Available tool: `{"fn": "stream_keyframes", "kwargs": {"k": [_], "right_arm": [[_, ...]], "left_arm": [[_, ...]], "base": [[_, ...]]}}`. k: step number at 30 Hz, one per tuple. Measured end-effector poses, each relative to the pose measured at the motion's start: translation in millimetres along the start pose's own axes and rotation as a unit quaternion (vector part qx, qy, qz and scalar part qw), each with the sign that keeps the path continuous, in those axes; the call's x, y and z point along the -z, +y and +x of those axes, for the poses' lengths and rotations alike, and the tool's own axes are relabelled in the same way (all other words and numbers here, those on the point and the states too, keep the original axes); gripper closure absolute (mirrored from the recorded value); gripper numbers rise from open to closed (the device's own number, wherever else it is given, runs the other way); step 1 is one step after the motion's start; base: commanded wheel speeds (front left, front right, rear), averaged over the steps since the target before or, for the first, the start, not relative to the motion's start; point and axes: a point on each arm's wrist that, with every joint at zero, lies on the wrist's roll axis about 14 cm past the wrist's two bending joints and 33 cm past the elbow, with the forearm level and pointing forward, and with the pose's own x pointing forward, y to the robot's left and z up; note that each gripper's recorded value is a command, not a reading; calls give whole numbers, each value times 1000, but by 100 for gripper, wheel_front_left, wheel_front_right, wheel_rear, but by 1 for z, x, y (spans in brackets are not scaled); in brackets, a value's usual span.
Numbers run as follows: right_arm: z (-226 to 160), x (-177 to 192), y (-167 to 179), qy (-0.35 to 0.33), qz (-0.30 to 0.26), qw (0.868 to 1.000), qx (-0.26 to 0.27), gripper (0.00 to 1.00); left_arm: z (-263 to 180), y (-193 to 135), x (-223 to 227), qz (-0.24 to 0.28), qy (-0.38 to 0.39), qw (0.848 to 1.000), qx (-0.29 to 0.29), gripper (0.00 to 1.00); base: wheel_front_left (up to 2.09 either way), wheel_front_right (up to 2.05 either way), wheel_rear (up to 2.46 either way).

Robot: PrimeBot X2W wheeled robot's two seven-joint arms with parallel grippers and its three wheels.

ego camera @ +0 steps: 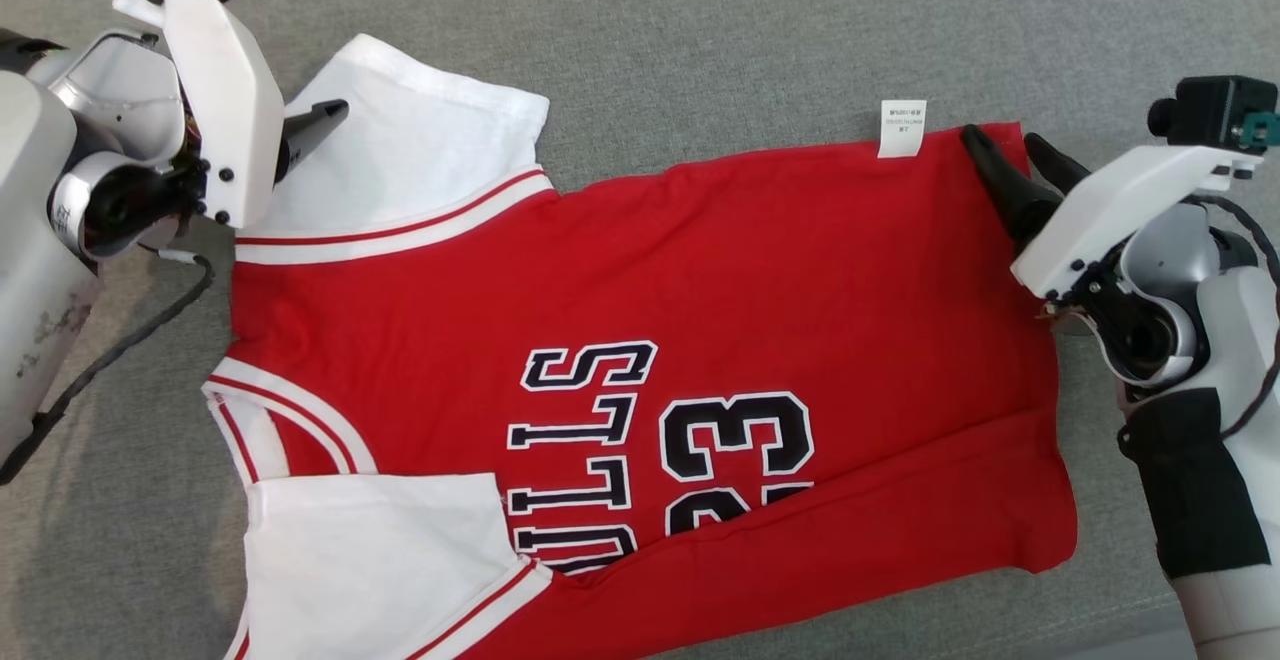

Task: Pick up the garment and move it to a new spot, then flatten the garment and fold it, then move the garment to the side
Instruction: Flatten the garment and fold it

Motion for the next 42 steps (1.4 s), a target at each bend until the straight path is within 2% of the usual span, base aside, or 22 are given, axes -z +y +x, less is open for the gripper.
{"fn": "stream_keyframes", "kwargs": {"k": [4, 15, 16, 17, 18, 19, 20, 21, 31, 42], "right_arm": [[11, 10, 1, 25, 2, 1000, -2, 0], [22, 14, -3, 38, 0, 999, -3, 0], [23, 14, -2, 37, 0, 999, -4, 16], [24, 14, -2, 37, 0, 999, -4, 50], [24, 14, -3, 36, 1, 999, -4, 54], [23, 14, -4, 37, 2, 999, -3, 91], [23, 15, -4, 38, 3, 999, -4, 91], [23, 15, -4, 40, 1, 999, -4, 100], [13, 4, 6, 4, 0, 1000, -19, 100], [-15, -14, -3, -49, 9, 999, -6, 100]], "left_arm": [[12, 1, -2, 0, 5, 1000, 9, 0], [38, -3, -8, -2, 7, 1000, 26, 0], [39, -5, -9, -4, 6, 1000, 29, 0], [41, -5, -10, -6, 5, 999, 31, 10], [41, -6, -10, -10, 6, 999, 33, 31], [41, -7, -9, -10, 10, 999, 33, 70], [41, -7, -9, -10, 11, 999, 33, 70], [40, -7, -9, -9, 11, 999, 33, 100], [16, -10, -22, -10, -11, 999, 31, 100], [-31, -17, -25, -18, -43, 999, 17, 100]], "base": [[0, 0, 0], [0, 0, 0], [0, 0, 0], [0, 0, 0], [0, 0, 0], [0, 0, 0], [0, 0, 0], [0, 0, 0], [0, 0, 0], [0, 0, 0]]}}
